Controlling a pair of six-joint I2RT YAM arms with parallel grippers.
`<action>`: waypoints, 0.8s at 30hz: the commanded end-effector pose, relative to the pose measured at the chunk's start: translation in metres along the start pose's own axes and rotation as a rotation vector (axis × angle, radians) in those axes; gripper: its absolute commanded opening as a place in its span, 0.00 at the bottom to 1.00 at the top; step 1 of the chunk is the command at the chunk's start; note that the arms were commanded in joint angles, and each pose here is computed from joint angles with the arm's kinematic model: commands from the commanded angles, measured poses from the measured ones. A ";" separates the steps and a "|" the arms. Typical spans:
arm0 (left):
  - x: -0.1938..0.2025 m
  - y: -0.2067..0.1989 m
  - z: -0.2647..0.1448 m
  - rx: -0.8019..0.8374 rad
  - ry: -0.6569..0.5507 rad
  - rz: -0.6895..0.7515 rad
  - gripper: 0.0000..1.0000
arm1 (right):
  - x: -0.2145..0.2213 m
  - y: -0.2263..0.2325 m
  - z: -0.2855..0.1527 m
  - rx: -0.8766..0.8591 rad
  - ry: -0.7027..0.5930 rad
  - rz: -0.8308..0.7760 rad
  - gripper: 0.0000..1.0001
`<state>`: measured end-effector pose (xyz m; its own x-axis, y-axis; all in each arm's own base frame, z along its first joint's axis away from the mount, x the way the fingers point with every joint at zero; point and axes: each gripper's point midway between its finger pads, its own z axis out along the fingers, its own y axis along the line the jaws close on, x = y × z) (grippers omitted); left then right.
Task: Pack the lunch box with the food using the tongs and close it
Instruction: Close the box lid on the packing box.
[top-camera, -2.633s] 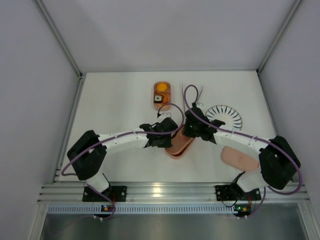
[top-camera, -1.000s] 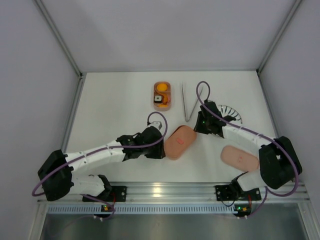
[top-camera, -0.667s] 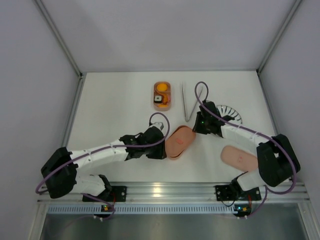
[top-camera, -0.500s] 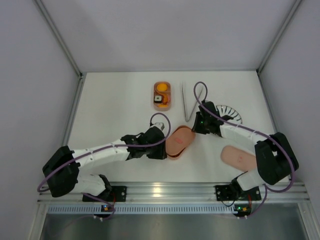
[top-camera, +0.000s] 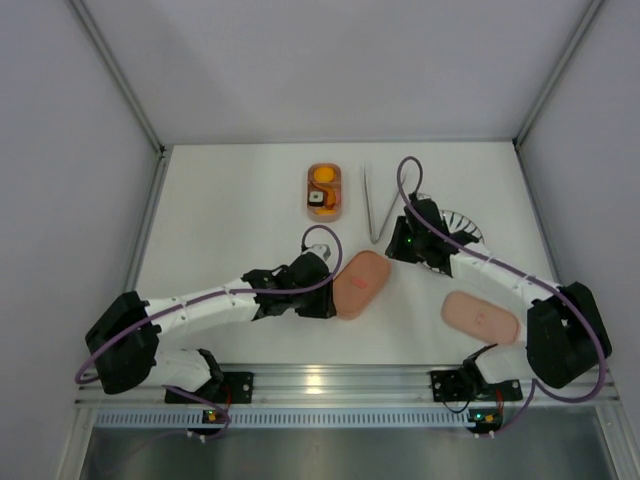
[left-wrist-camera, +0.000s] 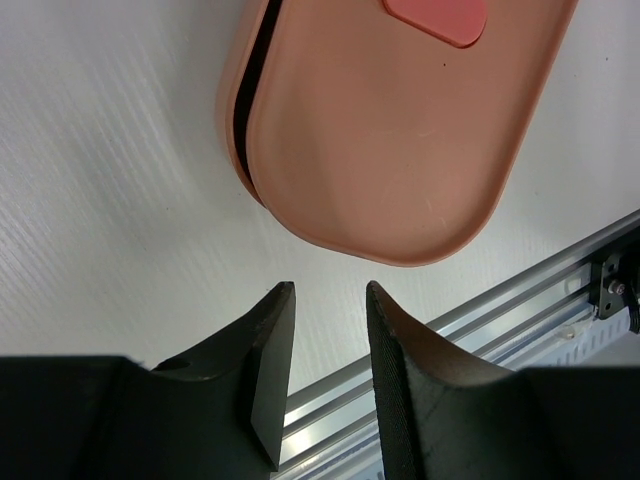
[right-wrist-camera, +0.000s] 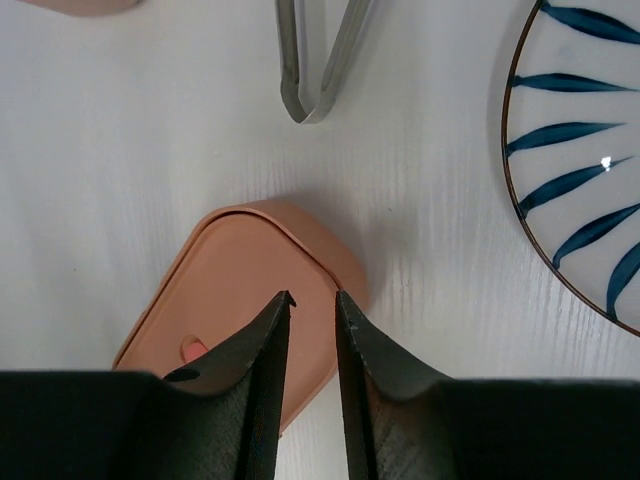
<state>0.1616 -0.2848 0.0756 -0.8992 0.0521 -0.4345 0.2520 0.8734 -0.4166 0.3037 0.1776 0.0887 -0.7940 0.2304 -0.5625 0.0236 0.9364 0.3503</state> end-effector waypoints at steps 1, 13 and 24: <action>-0.016 -0.022 -0.010 0.077 -0.051 0.007 0.40 | -0.035 0.014 -0.025 -0.036 -0.102 -0.010 0.25; -0.027 -0.023 -0.013 0.045 -0.090 0.005 0.40 | -0.011 0.009 -0.042 -0.034 -0.065 0.003 0.14; -0.097 0.029 -0.031 -0.222 -0.276 -0.129 0.44 | 0.047 0.029 -0.050 -0.080 0.029 -0.050 0.08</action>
<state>0.2212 -0.2696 0.1257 -0.8101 -0.1067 -0.5765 0.1250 0.9293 -0.3476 0.2517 0.1996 0.1139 -0.7982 0.1775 -0.5756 -0.0704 0.9216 0.3818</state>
